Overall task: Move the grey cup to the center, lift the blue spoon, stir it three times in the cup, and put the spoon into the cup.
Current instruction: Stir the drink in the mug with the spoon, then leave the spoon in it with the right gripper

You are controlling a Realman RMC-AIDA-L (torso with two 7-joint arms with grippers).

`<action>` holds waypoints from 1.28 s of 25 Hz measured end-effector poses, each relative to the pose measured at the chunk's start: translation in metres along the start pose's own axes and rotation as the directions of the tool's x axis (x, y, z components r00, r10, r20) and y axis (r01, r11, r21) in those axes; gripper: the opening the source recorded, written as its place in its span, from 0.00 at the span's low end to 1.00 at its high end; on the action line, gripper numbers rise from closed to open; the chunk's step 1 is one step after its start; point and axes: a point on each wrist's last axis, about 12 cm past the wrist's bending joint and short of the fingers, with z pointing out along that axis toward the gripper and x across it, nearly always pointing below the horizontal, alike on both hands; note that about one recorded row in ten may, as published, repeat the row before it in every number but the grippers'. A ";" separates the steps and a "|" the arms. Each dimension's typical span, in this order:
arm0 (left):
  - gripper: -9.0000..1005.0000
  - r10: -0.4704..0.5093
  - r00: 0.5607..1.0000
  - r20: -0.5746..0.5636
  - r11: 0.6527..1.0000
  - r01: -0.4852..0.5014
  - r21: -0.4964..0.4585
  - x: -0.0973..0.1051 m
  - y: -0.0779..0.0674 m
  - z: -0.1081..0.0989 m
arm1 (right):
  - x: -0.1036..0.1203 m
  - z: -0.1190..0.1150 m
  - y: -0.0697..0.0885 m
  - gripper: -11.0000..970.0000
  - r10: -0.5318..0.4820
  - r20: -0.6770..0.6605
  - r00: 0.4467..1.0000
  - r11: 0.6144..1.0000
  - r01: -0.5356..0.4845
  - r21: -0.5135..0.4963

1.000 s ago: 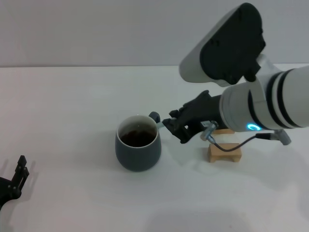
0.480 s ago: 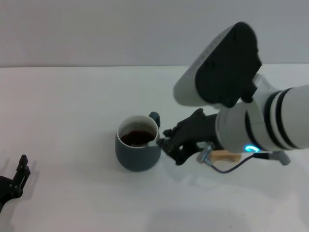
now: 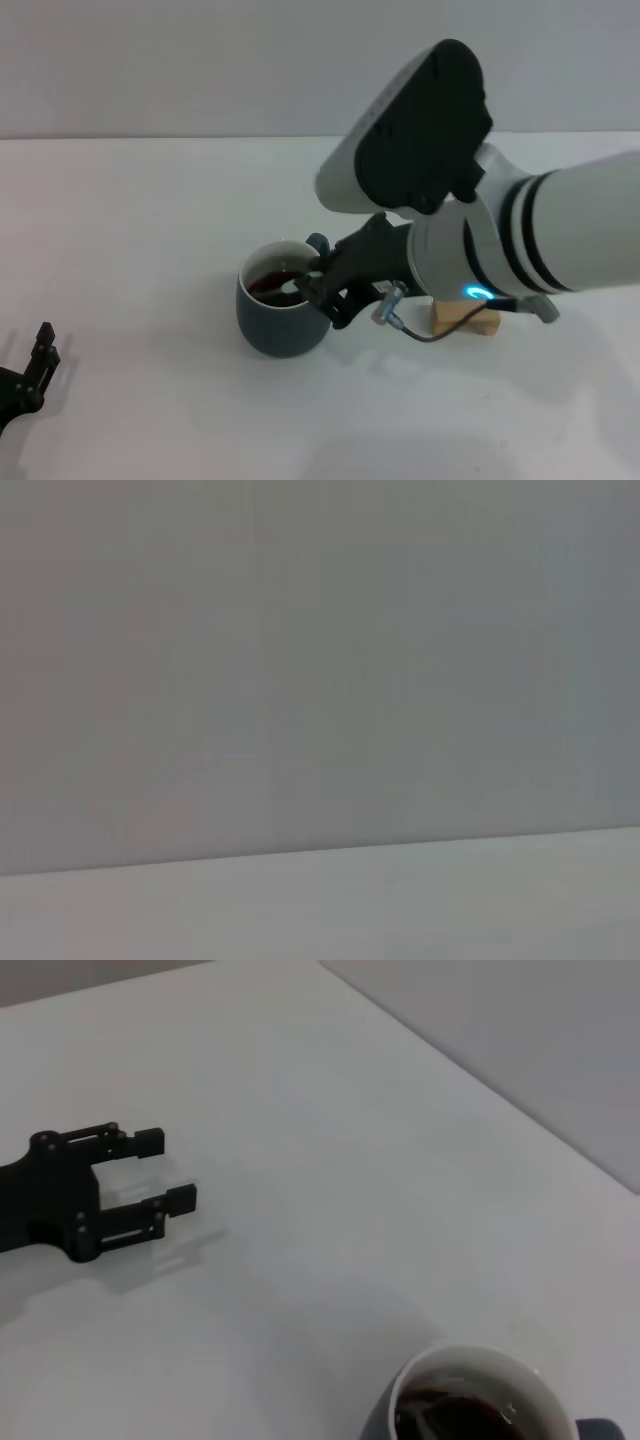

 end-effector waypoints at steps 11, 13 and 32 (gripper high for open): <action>0.68 -0.003 1.000 -0.002 1.000 0.003 -0.001 0.001 0.000 -0.002 | -0.004 0.006 -0.012 0.18 -0.031 -0.009 0.999 0.998 0.031 0.055; 0.68 -0.003 1.000 -0.004 1.000 0.003 -0.001 0.001 0.000 -0.002 | -0.003 0.005 -0.014 0.18 -0.035 -0.014 0.999 0.997 0.036 0.074; 0.68 0.002 1.000 -0.003 1.000 -0.002 0.005 0.000 -0.001 0.002 | 0.010 -0.011 0.002 0.19 0.028 0.007 1.000 1.000 -0.028 0.011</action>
